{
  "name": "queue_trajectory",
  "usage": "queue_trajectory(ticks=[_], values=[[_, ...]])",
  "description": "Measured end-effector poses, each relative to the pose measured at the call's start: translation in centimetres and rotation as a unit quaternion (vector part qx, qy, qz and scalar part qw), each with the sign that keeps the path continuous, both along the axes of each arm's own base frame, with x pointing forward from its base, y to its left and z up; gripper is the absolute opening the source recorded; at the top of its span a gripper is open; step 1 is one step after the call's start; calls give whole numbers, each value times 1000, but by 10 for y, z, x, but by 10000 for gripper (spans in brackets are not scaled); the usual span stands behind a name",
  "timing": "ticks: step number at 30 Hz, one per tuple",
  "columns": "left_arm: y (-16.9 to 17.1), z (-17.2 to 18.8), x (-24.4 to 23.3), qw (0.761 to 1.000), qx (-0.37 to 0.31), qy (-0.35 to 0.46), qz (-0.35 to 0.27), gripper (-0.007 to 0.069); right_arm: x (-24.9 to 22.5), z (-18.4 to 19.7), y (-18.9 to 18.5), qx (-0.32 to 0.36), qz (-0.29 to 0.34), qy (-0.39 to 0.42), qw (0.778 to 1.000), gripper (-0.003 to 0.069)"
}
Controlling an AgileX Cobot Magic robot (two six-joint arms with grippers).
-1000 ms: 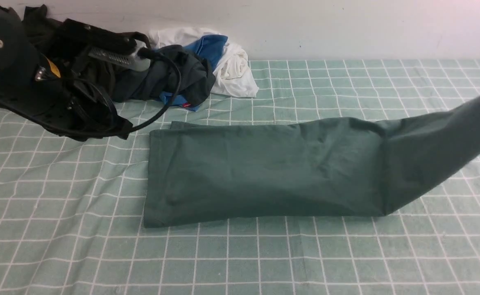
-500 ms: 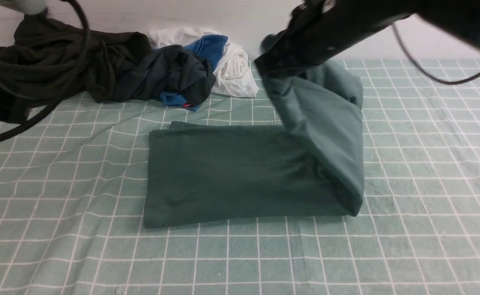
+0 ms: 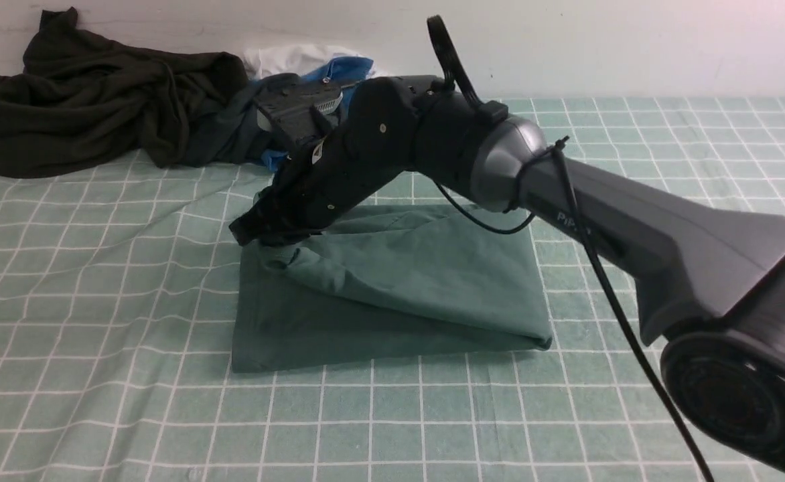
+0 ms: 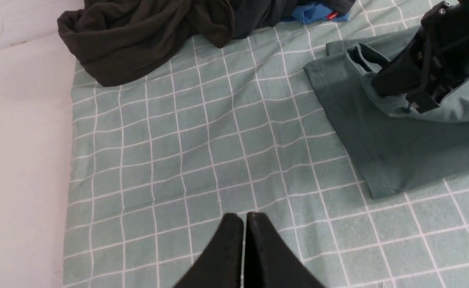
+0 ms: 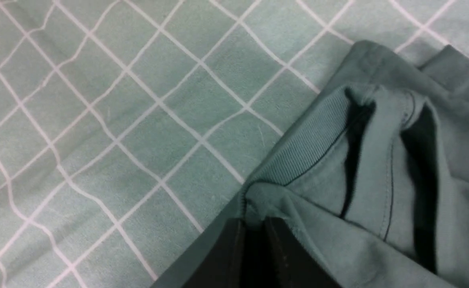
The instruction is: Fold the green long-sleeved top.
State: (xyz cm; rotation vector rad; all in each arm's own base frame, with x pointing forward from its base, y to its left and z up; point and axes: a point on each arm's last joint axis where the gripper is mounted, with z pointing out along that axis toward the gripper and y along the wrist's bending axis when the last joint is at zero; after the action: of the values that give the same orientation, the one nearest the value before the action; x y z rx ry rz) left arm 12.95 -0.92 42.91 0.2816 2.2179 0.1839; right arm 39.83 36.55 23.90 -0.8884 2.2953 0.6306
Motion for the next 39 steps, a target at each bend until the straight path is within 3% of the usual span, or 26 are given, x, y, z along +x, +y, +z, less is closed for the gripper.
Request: queue_trajectory(ticks=[8,13,17,20,24,25,28,33,39], values=[[-5,-34,17,1000,-2,-5,-11,-3,7,54,-34,-35,32,1,999,305],[-7,-47,22,1000,-7,-5,-13,-3,17,81,-69,-39,-6,-1,999,367],[-8,-50,21,1000,-13,-2,-12,-3,0,125,-104,-44,-26,-27,998,333],[-6,-51,9,1000,-23,1,-11,-3,-32,148,-128,-73,-25,-41,996,261],[-1,-58,-14,1000,-26,-9,-12,-3,-70,157,-157,-111,-28,-40,993,169],[2,-67,-29,999,-26,-17,-12,-3,-94,148,-173,-138,-26,-22,990,123],[7,-84,-48,999,-27,-25,-9,-3,-122,142,-191,-146,-28,-19,989,76],[15,-118,-87,997,-33,-68,-10,-3,-186,147,-230,-94,-52,-95,990,12],[19,-140,-108,992,-42,-120,-14,-3,-255,160,-273,-15,-79,-209,975,3]])
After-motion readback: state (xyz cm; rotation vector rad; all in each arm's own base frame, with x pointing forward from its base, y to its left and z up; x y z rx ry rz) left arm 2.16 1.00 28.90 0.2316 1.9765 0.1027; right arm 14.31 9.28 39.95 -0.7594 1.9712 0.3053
